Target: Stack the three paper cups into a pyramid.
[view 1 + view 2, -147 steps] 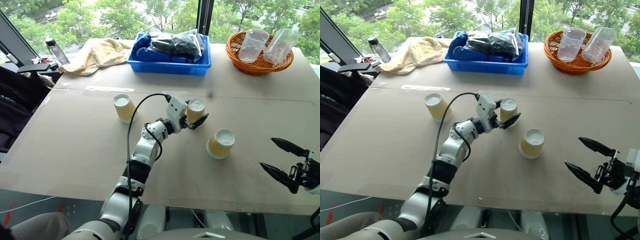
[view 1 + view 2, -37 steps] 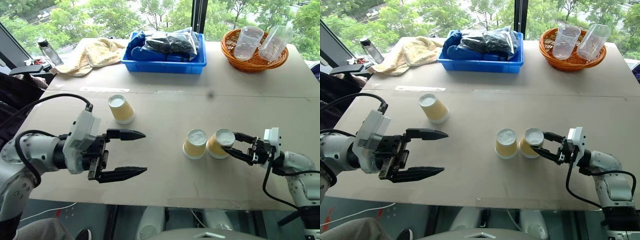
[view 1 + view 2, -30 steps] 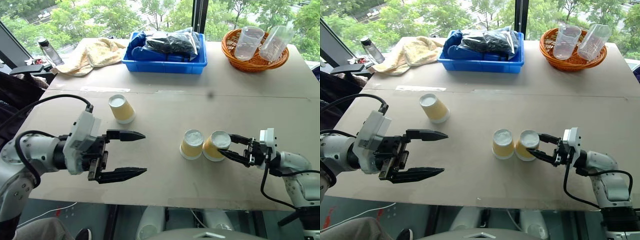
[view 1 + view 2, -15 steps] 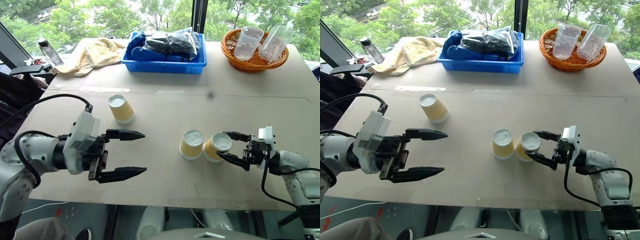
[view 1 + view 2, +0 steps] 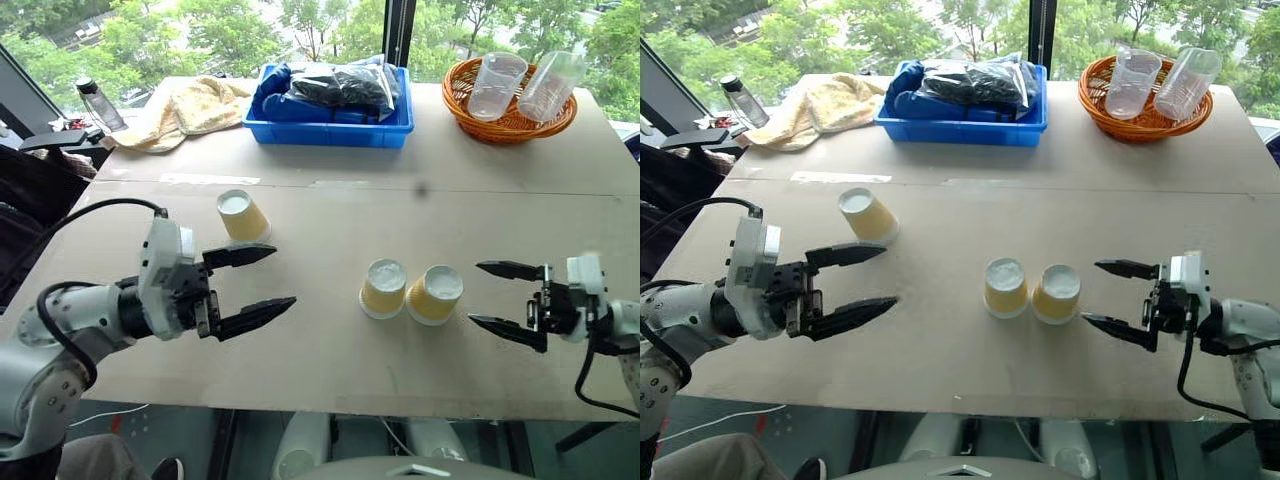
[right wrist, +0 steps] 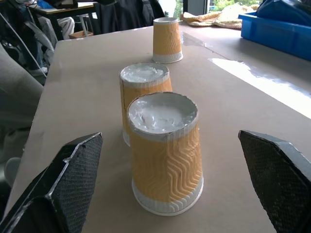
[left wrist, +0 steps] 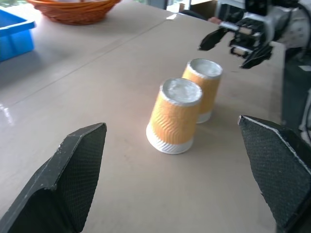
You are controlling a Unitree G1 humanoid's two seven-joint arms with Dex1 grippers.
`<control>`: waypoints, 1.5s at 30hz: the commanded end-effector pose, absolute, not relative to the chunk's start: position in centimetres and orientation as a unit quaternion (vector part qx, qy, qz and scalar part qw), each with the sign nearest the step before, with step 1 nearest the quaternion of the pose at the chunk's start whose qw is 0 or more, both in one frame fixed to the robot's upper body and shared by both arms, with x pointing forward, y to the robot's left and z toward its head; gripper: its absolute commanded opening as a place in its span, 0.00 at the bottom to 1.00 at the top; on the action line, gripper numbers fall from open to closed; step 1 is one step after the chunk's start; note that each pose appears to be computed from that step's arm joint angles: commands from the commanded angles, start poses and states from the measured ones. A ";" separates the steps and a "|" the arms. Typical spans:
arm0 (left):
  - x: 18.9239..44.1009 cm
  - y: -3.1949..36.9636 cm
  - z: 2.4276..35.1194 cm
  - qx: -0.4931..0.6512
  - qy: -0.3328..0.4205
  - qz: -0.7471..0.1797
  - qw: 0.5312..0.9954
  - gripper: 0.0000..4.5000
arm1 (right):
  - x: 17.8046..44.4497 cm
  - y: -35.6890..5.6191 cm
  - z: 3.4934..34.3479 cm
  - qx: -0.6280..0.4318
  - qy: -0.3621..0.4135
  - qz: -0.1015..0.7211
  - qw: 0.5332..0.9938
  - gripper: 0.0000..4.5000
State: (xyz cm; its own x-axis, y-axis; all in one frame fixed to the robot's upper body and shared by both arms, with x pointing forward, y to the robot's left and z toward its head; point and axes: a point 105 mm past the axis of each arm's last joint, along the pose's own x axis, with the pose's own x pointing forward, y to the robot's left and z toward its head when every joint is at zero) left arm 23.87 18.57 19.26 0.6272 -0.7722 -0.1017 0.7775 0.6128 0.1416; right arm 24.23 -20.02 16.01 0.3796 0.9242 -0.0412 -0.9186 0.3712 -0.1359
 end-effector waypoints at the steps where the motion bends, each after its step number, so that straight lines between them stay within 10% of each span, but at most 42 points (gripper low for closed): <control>1: 26.5 20.0 19.3 0.080 -0.025 -0.318 0.944 1.00 | 24.5 -19.4 19.9 -0.067 -0.068 0.551 0.829 0.98; 21: 33.5 22.6 17.7 0.117 -0.130 -0.051 0.983 1.00 | 25.5 -16.7 21.5 -0.016 -0.080 0.555 0.828 0.98; 45: 36.0 22.8 15.5 0.108 -0.092 -0.056 0.988 1.00 | 24.9 -16.6 21.9 -0.009 -0.100 0.557 0.824 0.98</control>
